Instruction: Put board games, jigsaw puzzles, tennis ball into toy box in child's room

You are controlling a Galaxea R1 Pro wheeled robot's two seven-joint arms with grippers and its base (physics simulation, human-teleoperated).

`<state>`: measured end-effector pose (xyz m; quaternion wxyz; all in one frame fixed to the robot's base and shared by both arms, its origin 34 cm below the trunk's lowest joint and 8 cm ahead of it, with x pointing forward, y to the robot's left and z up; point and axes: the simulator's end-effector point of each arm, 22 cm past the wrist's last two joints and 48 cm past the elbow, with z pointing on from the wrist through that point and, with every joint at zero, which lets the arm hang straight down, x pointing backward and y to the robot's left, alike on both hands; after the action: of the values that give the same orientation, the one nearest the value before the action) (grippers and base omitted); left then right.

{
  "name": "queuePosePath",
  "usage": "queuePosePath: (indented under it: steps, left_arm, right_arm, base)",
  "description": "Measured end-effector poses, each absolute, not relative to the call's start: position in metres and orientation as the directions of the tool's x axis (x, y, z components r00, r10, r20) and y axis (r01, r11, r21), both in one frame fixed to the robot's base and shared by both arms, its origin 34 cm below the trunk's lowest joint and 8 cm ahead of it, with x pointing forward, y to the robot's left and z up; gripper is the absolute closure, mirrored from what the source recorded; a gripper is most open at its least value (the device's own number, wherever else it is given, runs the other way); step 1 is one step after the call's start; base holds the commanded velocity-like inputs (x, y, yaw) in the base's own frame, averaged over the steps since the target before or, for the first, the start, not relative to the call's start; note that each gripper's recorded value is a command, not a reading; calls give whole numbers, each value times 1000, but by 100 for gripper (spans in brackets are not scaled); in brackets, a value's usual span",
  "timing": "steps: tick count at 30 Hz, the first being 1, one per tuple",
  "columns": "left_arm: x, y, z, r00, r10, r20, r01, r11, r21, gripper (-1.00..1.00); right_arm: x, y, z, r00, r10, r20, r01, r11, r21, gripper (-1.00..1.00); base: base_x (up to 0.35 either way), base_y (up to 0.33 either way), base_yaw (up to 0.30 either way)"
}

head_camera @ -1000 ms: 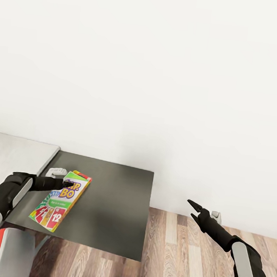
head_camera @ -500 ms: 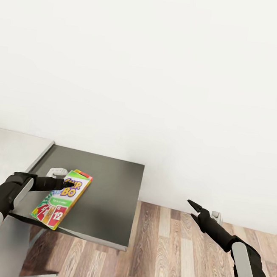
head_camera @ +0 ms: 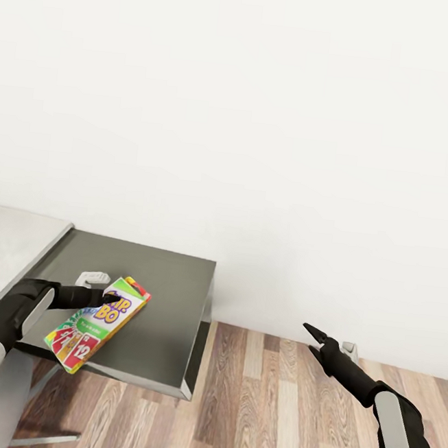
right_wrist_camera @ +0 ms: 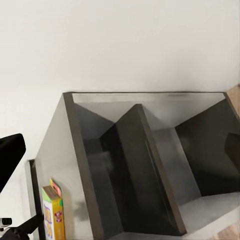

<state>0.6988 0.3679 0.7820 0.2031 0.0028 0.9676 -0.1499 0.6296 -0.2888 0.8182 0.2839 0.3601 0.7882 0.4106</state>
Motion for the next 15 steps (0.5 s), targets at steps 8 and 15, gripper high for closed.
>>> queuePosePath:
  steps: [8, 15]
  left_arm:
    - [699, 368, 782, -918, -55, -394, 67, 955, -288, -100]
    - [699, 368, 782, -918, -54, -393, 67, 955, -288, -100]
  right_arm:
    - [630, -289, 818, -580, 800, -152, 335, 404, 851, -100]
    - [630, -289, 818, -580, 801, -152, 335, 404, 852, -100]
  base:
    - [-87, -43, 0]
    - [-125, -76, 0]
